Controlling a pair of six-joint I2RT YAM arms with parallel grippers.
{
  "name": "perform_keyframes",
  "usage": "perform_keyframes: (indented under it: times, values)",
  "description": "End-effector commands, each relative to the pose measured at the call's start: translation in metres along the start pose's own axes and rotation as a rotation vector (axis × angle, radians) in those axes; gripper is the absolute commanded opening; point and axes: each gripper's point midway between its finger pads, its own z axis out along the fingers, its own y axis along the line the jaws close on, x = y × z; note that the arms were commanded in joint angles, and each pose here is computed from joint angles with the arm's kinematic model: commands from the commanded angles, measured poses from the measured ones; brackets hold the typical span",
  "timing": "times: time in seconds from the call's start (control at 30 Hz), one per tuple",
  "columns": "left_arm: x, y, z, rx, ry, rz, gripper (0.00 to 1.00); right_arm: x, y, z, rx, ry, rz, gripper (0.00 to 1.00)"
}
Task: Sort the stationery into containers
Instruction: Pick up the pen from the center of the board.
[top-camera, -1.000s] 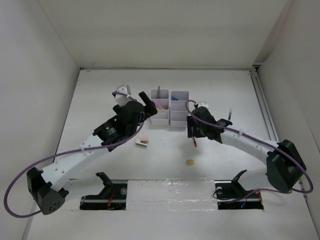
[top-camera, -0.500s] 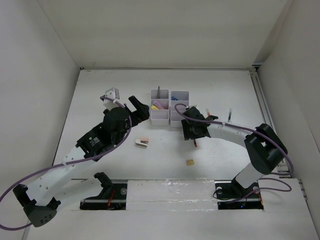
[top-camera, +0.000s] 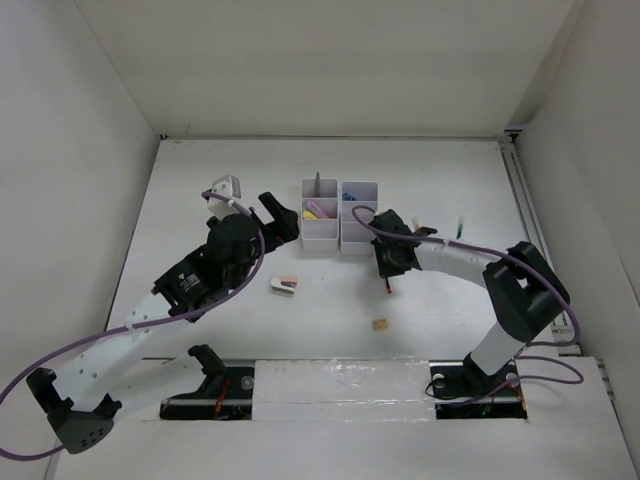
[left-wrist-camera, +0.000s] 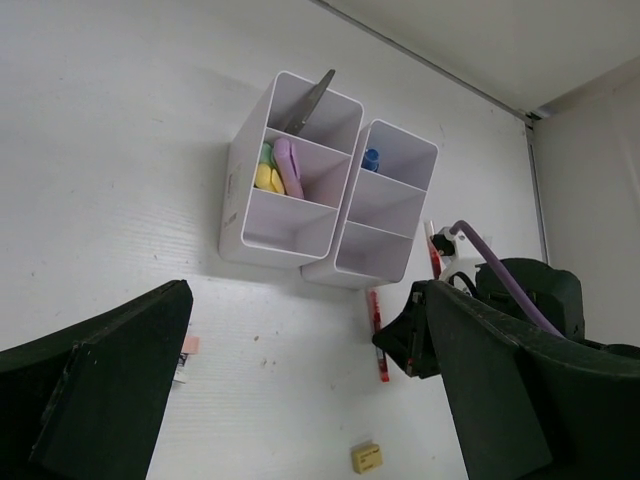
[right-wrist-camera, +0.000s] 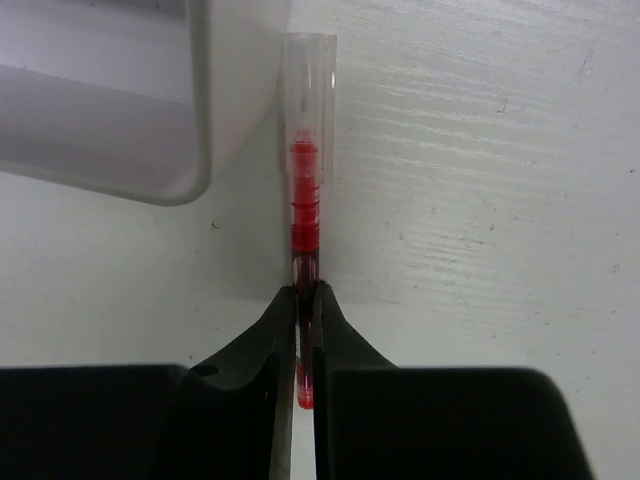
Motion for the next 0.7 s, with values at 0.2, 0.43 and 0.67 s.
perform_keyframes:
  times: [0.2, 0.43, 0.67]
  values:
    - [-0.009, -0.005, -0.001, 0.022, -0.026, 0.014, 1.0, 0.013, -0.007, 0.01, 0.05, 0.051, 0.035, 0.0]
    - [-0.004, -0.011, 0.0, 0.046, -0.003, 0.014, 1.0, -0.001, -0.019, -0.016, 0.142, -0.042, 0.114, 0.0]
    - [0.001, -0.034, 0.003, 0.143, 0.028, 0.007, 1.0, -0.033, -0.022, -0.047, 0.127, -0.176, 0.191, 0.0]
